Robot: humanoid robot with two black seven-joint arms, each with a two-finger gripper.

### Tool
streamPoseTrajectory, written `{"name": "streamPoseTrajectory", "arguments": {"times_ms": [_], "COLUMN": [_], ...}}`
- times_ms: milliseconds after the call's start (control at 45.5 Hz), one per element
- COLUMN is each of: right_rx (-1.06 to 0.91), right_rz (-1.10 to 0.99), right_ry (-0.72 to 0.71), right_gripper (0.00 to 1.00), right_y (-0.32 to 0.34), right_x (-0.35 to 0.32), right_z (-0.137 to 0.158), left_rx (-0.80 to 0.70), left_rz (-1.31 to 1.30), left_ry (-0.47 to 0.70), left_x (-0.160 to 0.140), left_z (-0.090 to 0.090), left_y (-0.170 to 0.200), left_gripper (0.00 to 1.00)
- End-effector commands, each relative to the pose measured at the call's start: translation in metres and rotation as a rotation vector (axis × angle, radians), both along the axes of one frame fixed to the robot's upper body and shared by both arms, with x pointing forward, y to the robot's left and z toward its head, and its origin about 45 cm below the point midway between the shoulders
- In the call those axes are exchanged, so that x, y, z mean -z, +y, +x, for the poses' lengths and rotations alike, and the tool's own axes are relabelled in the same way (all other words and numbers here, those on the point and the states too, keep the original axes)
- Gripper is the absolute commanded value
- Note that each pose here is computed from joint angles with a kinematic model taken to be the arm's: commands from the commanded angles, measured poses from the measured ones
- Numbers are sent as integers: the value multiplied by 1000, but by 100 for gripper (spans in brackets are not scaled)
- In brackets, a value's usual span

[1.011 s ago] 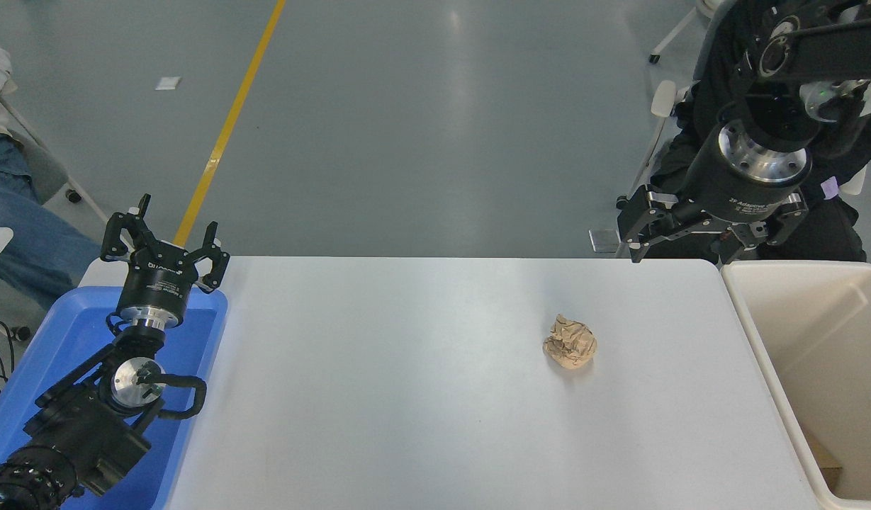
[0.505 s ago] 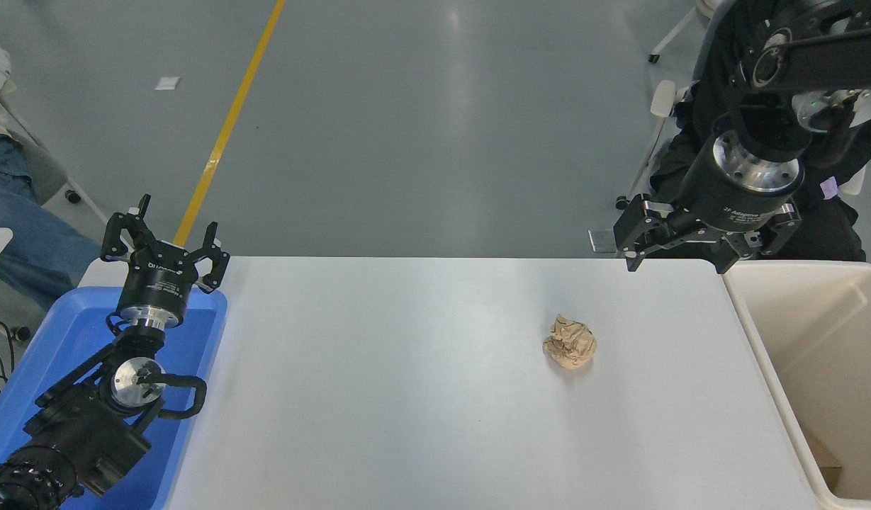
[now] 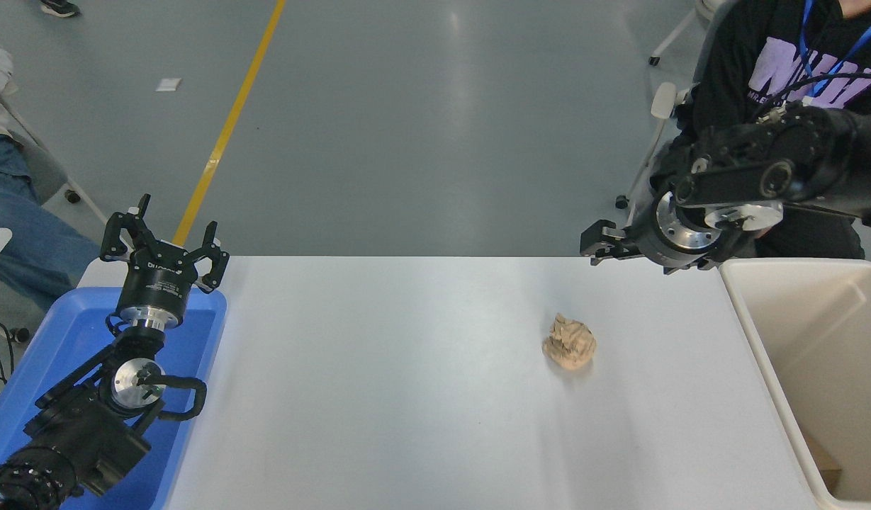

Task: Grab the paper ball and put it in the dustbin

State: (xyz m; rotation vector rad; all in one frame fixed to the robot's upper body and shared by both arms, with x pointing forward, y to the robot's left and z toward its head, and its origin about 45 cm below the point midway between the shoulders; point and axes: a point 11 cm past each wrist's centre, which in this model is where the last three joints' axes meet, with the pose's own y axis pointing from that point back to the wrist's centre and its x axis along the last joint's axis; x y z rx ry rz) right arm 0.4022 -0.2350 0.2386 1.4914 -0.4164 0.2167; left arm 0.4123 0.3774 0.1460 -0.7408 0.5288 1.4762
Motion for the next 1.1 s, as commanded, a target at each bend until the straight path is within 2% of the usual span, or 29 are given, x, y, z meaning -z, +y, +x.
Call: {"name": "streamPoseTrajectory", "arguments": {"times_ms": [0,659,1077], "right_rx": [-23,1,62], "right_rz": [8,-89,-59], "right_ry": [-13,-50,-55], "right_gripper": [100,100,100], "right_y": [17,4,-4], "right_x": [60,115,136], "right_z": [1,11,8], "left_rx": [1,1,1], "left_rz": [0,0,0], "left_ry": [-1,-1,-1], "left_x": [-1,-1,-1], "left_z": [0,0,0], "left_y": [0,0,0], "left_gripper": [99,99,99]}}
